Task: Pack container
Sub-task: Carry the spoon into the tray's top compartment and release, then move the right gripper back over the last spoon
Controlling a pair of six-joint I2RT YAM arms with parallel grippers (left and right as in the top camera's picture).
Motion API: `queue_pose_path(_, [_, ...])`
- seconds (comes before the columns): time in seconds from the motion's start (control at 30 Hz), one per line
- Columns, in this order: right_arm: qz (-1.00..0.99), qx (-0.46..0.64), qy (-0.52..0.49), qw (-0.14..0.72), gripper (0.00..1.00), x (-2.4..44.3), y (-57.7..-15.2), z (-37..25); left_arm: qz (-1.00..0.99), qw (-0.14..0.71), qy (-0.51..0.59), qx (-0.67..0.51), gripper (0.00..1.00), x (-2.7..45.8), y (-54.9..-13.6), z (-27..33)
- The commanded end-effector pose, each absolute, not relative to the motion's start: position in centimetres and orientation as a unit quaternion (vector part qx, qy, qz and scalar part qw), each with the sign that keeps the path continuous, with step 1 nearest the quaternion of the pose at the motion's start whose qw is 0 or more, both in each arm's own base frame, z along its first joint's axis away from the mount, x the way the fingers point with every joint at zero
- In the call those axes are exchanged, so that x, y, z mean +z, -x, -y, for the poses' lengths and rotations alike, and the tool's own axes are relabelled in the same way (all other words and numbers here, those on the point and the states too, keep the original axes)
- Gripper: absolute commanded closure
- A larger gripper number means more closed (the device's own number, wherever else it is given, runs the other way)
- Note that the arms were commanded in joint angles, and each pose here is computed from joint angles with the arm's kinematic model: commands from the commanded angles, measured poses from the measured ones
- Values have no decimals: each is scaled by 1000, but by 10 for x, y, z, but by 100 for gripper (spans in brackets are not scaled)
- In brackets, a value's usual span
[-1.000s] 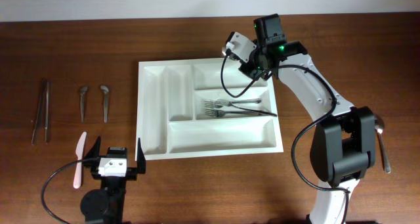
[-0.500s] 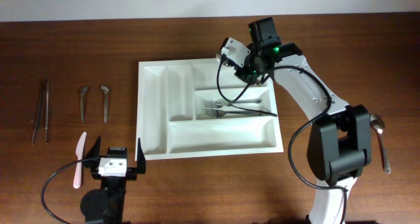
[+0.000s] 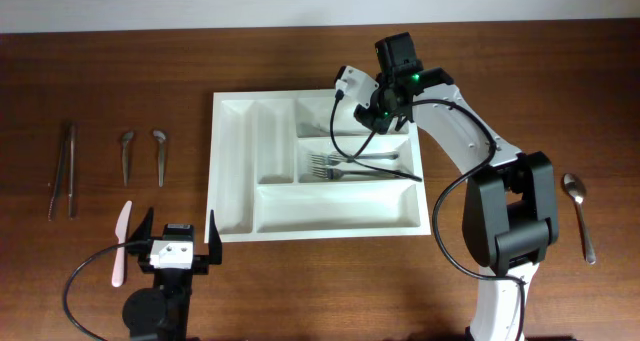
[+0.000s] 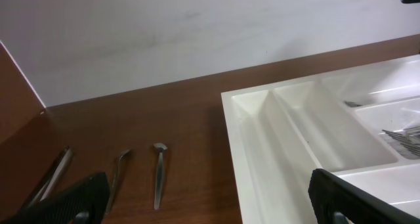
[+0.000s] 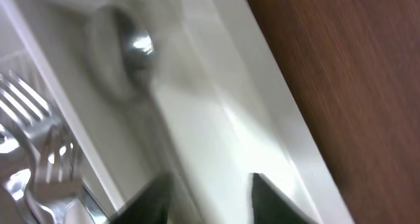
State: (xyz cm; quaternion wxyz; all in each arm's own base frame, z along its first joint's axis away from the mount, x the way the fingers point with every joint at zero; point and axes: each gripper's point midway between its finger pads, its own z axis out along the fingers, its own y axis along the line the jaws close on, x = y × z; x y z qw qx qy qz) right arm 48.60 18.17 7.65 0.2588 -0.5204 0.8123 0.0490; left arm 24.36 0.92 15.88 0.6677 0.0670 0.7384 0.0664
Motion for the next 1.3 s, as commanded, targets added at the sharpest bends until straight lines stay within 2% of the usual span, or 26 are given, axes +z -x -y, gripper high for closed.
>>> queue_pose_path(0.0, [-808, 50, 521, 271, 41, 85, -492, -188, -738, 667, -69, 76, 1, 158, -243, -11])
queue_pose_path(0.1, [-839, -7, 467, 279, 12, 102, -512, -170, -738, 667, -69, 76, 1, 158, -243, -11])
queue_pose_path(0.17, [-858, -61, 425, 281, 1, 121, -524, -150, -738, 667, -69, 76, 1, 158, -243, -11])
queue_pose_path(0.33, [-887, -146, 350, 263, 2, 178, -527, -96, -738, 667, -69, 76, 1, 158, -243, -11])
queue_pose_path(0.53, [-911, -205, 298, 197, 1, 233, -492, -19, -738, 667, -69, 76, 1, 158, -243, -11])
queue_pose_path(0.7, [-930, -190, 289, 121, 1, 250, -443, 13, -738, 667, -69, 76, 1, 158, -243, -11])
queue_pose_path(0.9, [-945, -180, 260, 86, 1, 264, -403, 24, -738, 667, -69, 76, 1, 158, -243, -11])
queue_pose_path(1.1, [-952, -202, 187, 134, 1, 311, -373, 57, -738, 667, -69, 76, 1, 158, -243, -11])
queue_pose_path(1.27, [-961, -211, 27, 176, 1, 348, -326, 130, -738, 667, -69, 76, 1, 158, -243, -11])
